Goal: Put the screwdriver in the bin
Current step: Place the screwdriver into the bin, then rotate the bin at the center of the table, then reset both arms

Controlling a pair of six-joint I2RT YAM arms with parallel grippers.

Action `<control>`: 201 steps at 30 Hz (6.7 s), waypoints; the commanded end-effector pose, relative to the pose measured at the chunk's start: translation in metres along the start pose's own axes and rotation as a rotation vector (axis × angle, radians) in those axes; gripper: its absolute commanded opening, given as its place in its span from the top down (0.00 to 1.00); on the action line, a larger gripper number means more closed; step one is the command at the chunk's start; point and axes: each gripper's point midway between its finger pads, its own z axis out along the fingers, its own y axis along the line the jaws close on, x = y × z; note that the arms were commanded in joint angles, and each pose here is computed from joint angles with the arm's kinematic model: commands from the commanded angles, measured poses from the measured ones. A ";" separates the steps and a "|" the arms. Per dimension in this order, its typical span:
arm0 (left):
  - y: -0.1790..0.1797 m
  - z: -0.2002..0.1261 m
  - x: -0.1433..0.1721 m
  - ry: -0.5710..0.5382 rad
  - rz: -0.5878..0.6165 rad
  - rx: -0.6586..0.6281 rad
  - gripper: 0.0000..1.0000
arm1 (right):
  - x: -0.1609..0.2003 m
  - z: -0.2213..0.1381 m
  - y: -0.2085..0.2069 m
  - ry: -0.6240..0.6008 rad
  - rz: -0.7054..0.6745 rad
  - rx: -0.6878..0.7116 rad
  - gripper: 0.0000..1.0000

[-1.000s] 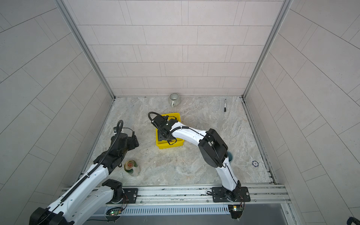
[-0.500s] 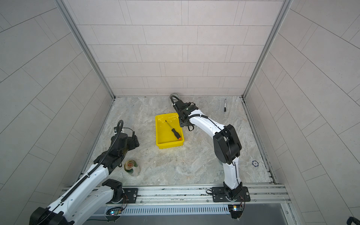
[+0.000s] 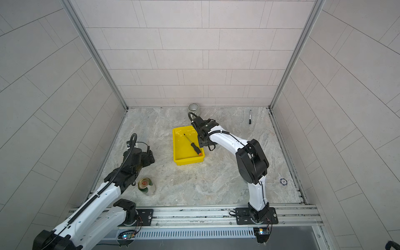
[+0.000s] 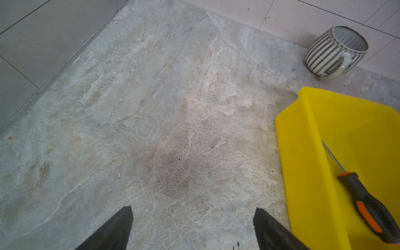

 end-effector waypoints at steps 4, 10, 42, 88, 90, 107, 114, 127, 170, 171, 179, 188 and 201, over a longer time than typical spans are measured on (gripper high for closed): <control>0.001 0.001 0.001 -0.001 0.012 -0.005 0.07 | -0.006 -0.017 0.007 -0.048 0.023 -0.022 0.38; 0.001 0.002 0.002 0.001 0.013 -0.007 0.07 | -0.010 -0.019 0.017 -0.078 0.016 -0.061 0.38; 0.000 0.003 0.002 0.008 0.015 -0.005 0.07 | 0.057 -0.004 -0.001 -0.064 0.142 -0.002 0.86; 0.005 0.003 0.003 0.010 0.007 -0.036 0.00 | 0.023 -0.080 -0.266 -0.585 0.232 0.655 0.00; 0.005 0.003 0.003 0.010 0.007 -0.039 0.00 | 0.019 -0.064 -0.263 -0.590 0.186 0.656 0.00; 0.004 0.005 0.003 0.016 0.012 -0.040 0.00 | 0.035 -0.017 -0.247 -0.781 0.132 0.574 0.00; 0.004 0.005 0.003 0.016 0.013 -0.043 0.00 | 0.039 -0.010 -0.248 -0.830 0.165 0.572 0.00; 0.010 0.007 -0.003 0.012 0.021 -0.097 0.00 | 0.038 0.016 -0.257 -0.820 0.205 0.393 0.01; -0.011 0.043 -0.072 -0.436 0.447 -0.154 0.00 | 0.038 0.017 -0.257 -0.811 0.201 0.392 0.00; -0.012 0.045 -0.072 -0.448 0.441 -0.148 0.00 | 0.037 0.017 -0.256 -0.812 0.201 0.391 0.00; -0.008 0.057 -0.063 -0.410 0.426 -0.152 0.00 | 0.037 0.017 -0.257 -0.811 0.201 0.393 0.01; 0.005 0.078 -0.064 -0.383 0.332 -0.136 0.00 | 0.038 0.017 -0.257 -0.810 0.200 0.392 0.01; 0.018 0.105 -0.051 -0.400 0.276 -0.117 0.00 | 0.038 0.018 -0.256 -0.810 0.200 0.392 0.00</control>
